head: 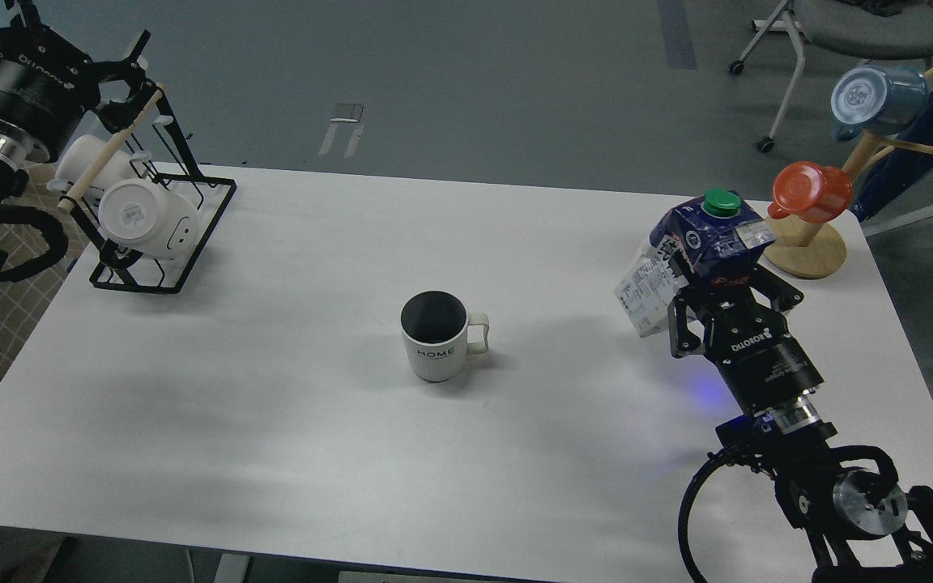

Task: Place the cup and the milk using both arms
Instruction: 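Carry the milk carton with the right gripper beside the mug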

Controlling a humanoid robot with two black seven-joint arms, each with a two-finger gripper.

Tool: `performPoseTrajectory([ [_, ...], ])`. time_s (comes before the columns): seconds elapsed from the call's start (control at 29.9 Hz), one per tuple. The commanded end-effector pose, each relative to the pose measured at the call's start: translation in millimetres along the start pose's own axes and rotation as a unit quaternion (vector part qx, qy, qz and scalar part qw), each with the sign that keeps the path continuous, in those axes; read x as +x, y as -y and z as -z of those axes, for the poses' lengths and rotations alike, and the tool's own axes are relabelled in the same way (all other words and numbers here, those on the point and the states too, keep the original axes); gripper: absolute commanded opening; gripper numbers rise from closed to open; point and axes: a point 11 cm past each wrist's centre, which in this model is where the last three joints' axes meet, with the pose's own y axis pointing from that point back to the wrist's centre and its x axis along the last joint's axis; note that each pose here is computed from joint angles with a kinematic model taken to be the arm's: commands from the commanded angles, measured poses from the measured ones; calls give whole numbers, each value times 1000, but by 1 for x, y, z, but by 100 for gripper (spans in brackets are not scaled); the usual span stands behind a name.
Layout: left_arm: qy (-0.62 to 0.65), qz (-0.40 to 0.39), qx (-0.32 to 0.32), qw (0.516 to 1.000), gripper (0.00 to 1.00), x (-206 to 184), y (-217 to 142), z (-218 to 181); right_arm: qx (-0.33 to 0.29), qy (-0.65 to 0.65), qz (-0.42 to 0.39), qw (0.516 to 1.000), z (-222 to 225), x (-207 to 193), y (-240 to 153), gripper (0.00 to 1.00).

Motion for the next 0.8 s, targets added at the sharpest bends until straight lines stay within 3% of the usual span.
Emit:
performPoseTrajectory([
  [0.0,7,-4,19,1000,98,3,-2,1,-47,3,-21,999,-21,16,21,14],
  [0.23,15,-15,18,1000,98,7,-4,-4,-94,0,-66,993,-39,42,33,14],
  [0.77,19,-34,34,999,98,21,-17,6,-187,-6,-61,981,-82,38,46,19],
])
